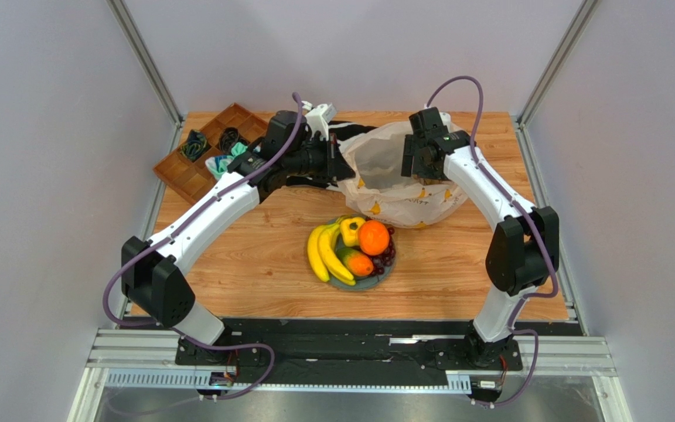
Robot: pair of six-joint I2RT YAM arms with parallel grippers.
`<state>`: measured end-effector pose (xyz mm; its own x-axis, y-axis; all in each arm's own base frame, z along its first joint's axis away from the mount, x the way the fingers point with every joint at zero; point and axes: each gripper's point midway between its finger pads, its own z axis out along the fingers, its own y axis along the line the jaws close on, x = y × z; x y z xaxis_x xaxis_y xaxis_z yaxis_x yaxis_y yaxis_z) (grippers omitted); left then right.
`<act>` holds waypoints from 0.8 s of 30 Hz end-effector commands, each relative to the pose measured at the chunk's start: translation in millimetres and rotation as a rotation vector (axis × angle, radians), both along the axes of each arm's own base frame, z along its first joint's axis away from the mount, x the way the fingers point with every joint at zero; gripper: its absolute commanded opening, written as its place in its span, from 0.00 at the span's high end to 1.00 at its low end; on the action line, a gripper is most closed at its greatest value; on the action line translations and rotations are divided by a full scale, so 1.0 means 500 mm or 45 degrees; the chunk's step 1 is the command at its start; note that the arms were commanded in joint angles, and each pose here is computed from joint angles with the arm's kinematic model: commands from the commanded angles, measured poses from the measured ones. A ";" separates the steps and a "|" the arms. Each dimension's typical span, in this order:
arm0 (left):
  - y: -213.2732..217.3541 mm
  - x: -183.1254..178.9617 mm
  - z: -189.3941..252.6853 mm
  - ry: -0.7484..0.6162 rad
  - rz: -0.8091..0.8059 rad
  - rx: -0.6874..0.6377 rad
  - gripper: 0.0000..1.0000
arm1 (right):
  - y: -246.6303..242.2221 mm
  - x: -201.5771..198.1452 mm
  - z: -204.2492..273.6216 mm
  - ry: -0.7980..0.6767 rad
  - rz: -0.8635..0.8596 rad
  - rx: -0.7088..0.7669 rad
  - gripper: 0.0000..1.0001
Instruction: Place the fruits into the plastic bag
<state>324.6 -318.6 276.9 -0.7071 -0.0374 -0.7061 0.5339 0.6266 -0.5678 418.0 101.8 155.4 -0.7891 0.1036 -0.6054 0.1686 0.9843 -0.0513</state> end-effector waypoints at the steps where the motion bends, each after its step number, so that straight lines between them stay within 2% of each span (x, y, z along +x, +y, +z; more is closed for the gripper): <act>1: -0.006 -0.001 0.019 -0.023 -0.019 -0.023 1.00 | 0.047 0.019 0.081 -0.163 0.113 0.157 0.23; 6: -0.006 0.002 0.016 -0.008 -0.005 -0.021 1.00 | 0.119 0.004 0.161 -0.305 0.309 0.402 0.27; 8: -0.006 0.002 0.015 -0.002 -0.001 -0.022 1.00 | 0.162 -0.019 0.221 -0.399 0.423 0.563 0.27; 12: -0.006 0.006 0.012 0.007 0.009 -0.023 1.00 | 0.203 -0.064 0.309 -0.533 0.558 0.754 0.27; 18: -0.006 0.013 0.010 0.019 0.037 -0.025 1.00 | 0.235 -0.163 0.363 -0.612 0.741 0.789 0.23; 24: -0.005 0.021 0.011 0.013 0.050 -0.012 1.00 | 0.257 -0.276 0.291 -0.478 0.820 0.706 0.23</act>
